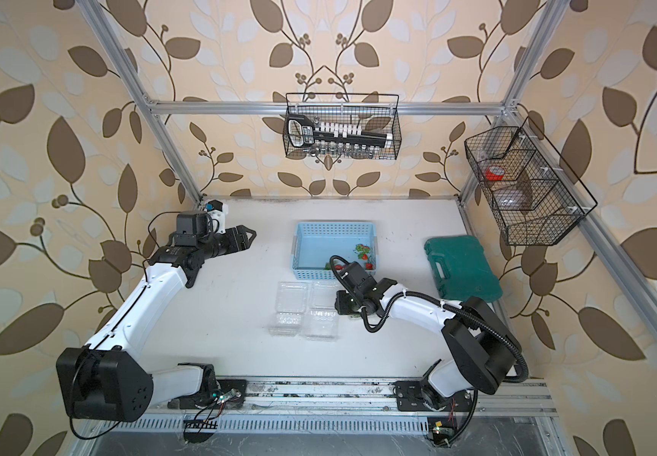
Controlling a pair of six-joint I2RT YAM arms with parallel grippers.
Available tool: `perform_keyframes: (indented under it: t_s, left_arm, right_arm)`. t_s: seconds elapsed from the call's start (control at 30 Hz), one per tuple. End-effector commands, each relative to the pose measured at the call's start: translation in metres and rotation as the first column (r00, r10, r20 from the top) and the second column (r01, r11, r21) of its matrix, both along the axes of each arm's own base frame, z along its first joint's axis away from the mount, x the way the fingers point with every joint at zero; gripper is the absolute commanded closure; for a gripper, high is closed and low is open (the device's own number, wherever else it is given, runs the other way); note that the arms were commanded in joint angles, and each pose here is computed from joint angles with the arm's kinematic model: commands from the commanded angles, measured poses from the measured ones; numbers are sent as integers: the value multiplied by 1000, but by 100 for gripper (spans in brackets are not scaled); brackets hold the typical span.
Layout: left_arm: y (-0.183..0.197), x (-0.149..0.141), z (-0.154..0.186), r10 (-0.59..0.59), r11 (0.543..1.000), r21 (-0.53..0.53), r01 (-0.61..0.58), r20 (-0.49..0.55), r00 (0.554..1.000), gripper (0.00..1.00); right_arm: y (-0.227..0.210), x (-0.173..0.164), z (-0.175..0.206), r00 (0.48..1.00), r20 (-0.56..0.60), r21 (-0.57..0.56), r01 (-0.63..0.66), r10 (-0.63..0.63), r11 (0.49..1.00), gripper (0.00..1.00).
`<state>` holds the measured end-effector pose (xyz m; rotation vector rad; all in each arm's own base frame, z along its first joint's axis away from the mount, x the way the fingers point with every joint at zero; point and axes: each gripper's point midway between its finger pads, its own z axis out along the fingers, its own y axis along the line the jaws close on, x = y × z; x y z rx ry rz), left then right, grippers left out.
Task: Pack strawberries into containers
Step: Move the packing box to the center of the board, then pick up the strawberries from the basket.
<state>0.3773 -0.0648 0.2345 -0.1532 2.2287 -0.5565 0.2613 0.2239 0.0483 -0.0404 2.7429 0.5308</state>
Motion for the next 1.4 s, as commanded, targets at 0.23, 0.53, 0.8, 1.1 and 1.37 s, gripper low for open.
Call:
perform_keyframes:
  t_s: [0.23,0.53,0.8,1.1,1.37]
  left_arm:
    - [-6,-2,1,-39,999,-21,39,10,999,26]
    - [-17,-4,-4,-109,993,-36,109,10,994,25]
    - [-31,-9,-18,-168,979,117,169,-21,986,27]
    - [-40,-20,-10,-206,962,191,196,30,978,26]
    - [-44,-20,-9,-223,960,182,213,36,974,26]
  right_arm:
    - [-97,23,11,971,41,-36,238,-236,971,62]
    - [-100,58,97,958,233,3,170,-166,985,61]
    - [-59,121,107,982,185,-123,-6,28,992,59]
    - [-25,154,56,957,-75,-193,-291,282,937,54]
    - [-29,148,12,911,-216,-240,-397,350,886,52]
